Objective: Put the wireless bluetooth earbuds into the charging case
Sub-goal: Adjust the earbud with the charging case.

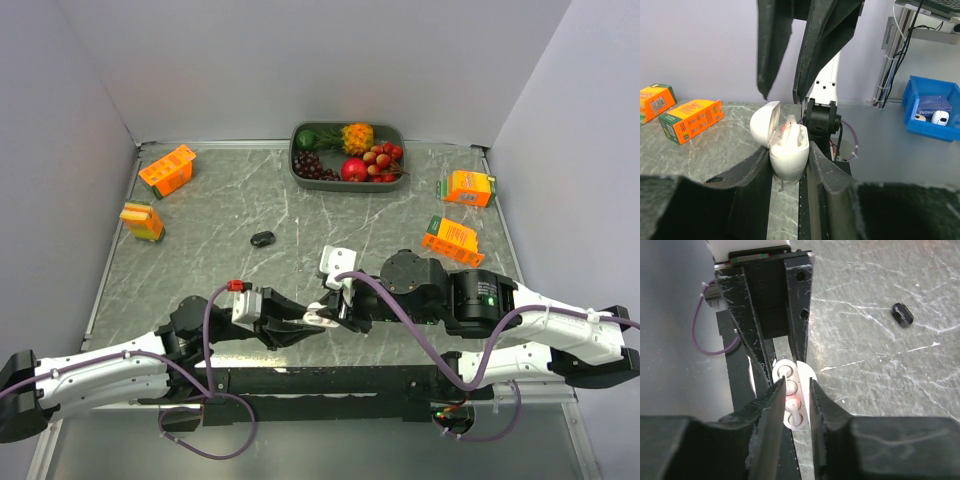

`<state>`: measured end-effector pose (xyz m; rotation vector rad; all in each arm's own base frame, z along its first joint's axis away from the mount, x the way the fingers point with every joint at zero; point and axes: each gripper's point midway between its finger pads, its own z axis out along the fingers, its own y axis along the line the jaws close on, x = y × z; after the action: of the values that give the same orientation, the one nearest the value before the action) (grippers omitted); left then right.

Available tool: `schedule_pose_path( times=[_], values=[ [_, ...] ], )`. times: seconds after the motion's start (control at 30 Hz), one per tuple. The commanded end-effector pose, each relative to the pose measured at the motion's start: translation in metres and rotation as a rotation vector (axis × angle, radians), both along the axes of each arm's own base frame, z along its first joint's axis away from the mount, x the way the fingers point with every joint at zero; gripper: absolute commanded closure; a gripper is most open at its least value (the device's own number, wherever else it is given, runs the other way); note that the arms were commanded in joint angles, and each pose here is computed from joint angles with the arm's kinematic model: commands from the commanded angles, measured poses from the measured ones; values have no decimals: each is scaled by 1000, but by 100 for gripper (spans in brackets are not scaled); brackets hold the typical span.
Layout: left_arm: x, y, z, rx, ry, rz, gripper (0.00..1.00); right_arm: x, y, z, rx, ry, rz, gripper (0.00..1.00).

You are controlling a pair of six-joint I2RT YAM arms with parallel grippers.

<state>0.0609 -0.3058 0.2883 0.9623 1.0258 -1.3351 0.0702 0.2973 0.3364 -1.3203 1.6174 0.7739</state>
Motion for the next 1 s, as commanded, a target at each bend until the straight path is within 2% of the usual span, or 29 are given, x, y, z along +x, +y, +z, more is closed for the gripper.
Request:
schedule_pose_path(
  times=[0.0, 0.1, 0.17, 0.2, 0.3, 0.47, 0.57, 0.73, 0.8, 0.87, 0.97],
  values=[
    [-5, -1, 28, -67, -5, -27, 99, -8, 3, 8, 35, 7, 27, 73],
    [-5, -4, 28, -54, 17, -39, 99, -10, 3, 9, 36, 7, 33, 73],
    [-5, -5, 29, -47, 24, -43, 99, -9, 2, 11, 47, 6, 30, 66],
    [-5, -7, 27, -38, 31, -47, 99, -9, 2, 13, 59, 3, 27, 59],
    [-6, -8, 28, -33, 39, -55, 99, -10, 0, 16, 70, 4, 31, 55],
    [-5, -8, 31, -40, 43, -48, 99, -14, 0, 10, 40, 18, 51, 60],
    [-5, -7, 33, -46, 46, -48, 99, -12, 0, 2, 11, 21, 37, 68],
    [-5, -7, 34, -42, 55, -47, 99, -10, 2, -5, -18, 23, 25, 69],
    [-3, -8, 33, -35, 60, -43, 99, -7, 2, -7, -26, 18, 11, 63],
    [-2, -8, 32, -29, 65, -37, 99, -6, 2, -2, 1, 18, -1, 52],
    [0, -8, 29, -23, 82, -36, 99, -1, -3, 14, 67, 2, -28, 46]
  ],
)
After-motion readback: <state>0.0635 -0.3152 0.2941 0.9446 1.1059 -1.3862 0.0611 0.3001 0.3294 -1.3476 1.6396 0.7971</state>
